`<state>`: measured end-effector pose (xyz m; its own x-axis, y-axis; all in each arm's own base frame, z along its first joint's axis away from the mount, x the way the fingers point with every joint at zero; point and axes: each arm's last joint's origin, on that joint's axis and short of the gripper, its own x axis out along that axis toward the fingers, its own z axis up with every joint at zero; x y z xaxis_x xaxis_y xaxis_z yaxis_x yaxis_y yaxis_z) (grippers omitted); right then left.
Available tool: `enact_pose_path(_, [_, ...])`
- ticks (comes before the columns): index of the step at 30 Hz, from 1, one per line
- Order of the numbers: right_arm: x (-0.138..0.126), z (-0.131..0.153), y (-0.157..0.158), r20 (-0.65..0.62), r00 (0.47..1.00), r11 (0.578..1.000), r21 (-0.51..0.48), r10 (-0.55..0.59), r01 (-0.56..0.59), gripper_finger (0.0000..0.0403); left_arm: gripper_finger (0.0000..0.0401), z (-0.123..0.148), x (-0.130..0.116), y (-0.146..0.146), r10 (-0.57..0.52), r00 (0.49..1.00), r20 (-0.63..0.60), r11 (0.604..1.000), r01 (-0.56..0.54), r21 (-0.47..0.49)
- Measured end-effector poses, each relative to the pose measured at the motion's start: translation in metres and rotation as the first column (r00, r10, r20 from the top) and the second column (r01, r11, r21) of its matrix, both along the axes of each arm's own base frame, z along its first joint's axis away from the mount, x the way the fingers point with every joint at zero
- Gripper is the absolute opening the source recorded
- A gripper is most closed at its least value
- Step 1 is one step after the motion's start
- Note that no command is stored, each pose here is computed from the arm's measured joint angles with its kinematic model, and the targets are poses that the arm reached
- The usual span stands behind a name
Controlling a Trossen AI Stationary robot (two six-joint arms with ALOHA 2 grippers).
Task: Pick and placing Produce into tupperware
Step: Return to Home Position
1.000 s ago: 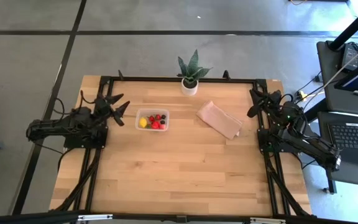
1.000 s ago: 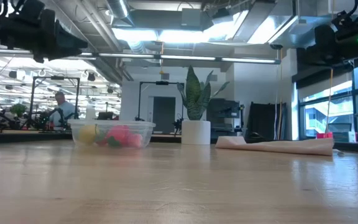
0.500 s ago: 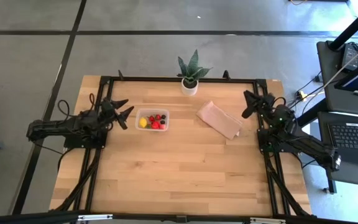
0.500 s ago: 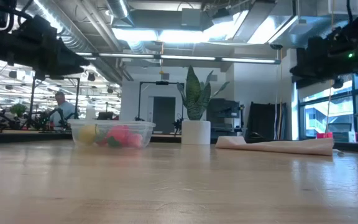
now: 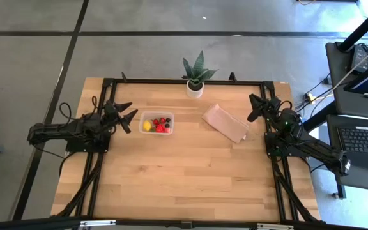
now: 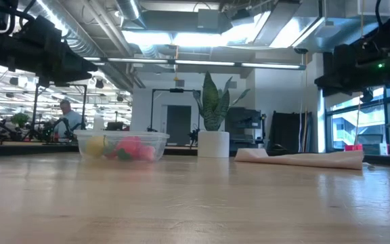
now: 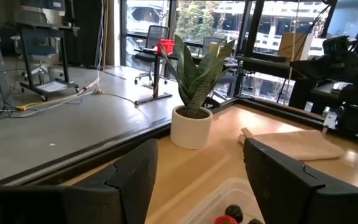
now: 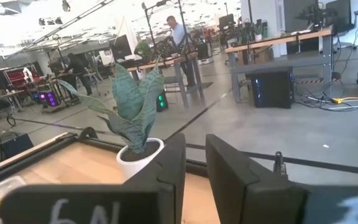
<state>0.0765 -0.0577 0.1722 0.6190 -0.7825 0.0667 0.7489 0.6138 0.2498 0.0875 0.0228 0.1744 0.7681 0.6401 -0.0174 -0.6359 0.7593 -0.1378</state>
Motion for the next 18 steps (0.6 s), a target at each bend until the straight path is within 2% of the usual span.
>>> enact_pose_path(5, [0.0, 0.0001, 0.0, 0.0, 1.0, 1.0, 0.0, 0.0, 0.0, 0.0066, 0.0229, 0.0, 0.0, 0.0, 0.0, 1.0, 0.012, 1.0, 0.0, -0.014])
enact_pose_path(10, [0.0, 0.0, 0.0, -0.022, 1.0, 1.0, -0.017, -0.002, 0.002, 0.0066, 0.0229, 0.0002, 0.0, 0.0, 0.0, 1.0, -0.027, 0.999, 0.001, 0.036])
enact_pose_path(18, [0.0, 0.0002, 0.0, -0.018, 1.0, 1.0, -0.015, -0.002, 0.002, 0.0066, 0.0229, 0.0002, 0.0, 0.0, 0.0, 0.999, -0.032, 0.999, 0.001, 0.041])
